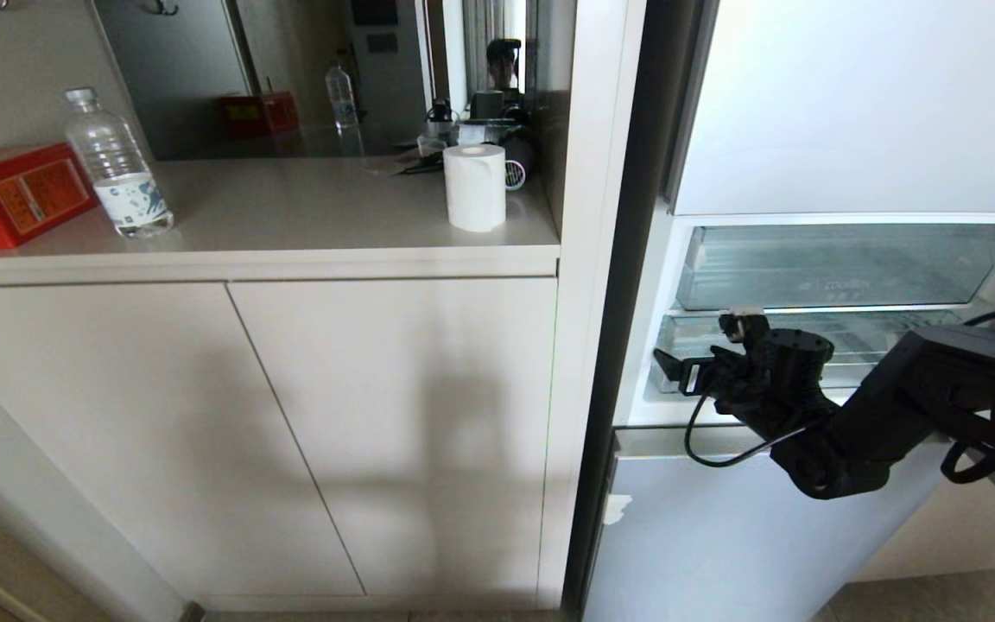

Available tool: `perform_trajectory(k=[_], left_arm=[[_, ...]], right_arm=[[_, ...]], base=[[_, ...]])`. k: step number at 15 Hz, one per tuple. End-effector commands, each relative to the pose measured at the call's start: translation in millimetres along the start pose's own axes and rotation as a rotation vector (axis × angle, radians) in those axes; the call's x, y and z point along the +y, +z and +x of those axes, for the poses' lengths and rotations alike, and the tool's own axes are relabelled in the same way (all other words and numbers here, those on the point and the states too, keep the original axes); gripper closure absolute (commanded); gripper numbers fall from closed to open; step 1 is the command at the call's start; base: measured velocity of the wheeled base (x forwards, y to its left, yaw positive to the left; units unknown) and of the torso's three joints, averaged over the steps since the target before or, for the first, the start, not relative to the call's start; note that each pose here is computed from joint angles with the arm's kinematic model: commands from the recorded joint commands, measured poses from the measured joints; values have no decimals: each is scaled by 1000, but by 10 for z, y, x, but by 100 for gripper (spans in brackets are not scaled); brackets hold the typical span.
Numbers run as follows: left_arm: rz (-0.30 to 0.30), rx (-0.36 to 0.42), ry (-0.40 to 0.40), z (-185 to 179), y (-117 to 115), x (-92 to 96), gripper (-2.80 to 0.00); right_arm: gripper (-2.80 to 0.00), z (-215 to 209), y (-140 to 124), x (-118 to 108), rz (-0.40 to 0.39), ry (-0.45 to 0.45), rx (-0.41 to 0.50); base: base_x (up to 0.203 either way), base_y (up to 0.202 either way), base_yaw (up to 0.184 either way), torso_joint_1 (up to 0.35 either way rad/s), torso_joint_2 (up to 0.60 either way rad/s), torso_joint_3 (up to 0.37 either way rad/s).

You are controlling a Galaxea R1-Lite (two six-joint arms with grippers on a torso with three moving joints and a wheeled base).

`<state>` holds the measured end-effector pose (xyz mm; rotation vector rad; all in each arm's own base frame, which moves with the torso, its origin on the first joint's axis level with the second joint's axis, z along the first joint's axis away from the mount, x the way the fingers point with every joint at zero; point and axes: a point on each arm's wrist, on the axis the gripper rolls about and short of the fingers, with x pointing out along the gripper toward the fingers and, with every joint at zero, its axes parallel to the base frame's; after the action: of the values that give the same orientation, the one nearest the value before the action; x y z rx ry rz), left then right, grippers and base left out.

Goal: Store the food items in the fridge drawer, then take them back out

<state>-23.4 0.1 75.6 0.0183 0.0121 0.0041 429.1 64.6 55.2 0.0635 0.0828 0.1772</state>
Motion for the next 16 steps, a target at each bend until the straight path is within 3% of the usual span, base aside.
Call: perform_trajectory(k=[1,9,10,16], left_arm=[[0,2,0,1,0,0,0],[0,2,0,1,0,0,0],[0,2,0,1,0,0,0],[0,2,0,1,0,0,0]], right_arm=[[-280,63,12,1,0,-9,-20],[-280,141,13,-10,3,-20,-25],[0,143,12,-10,3,-20,-24],[0,148,-1,109,2,7,-19]], base=[[0,0,0,0,0,0],[0,0,0,0,0,0],[0,0,0,0,0,0],[0,0,0,0,0,0]])
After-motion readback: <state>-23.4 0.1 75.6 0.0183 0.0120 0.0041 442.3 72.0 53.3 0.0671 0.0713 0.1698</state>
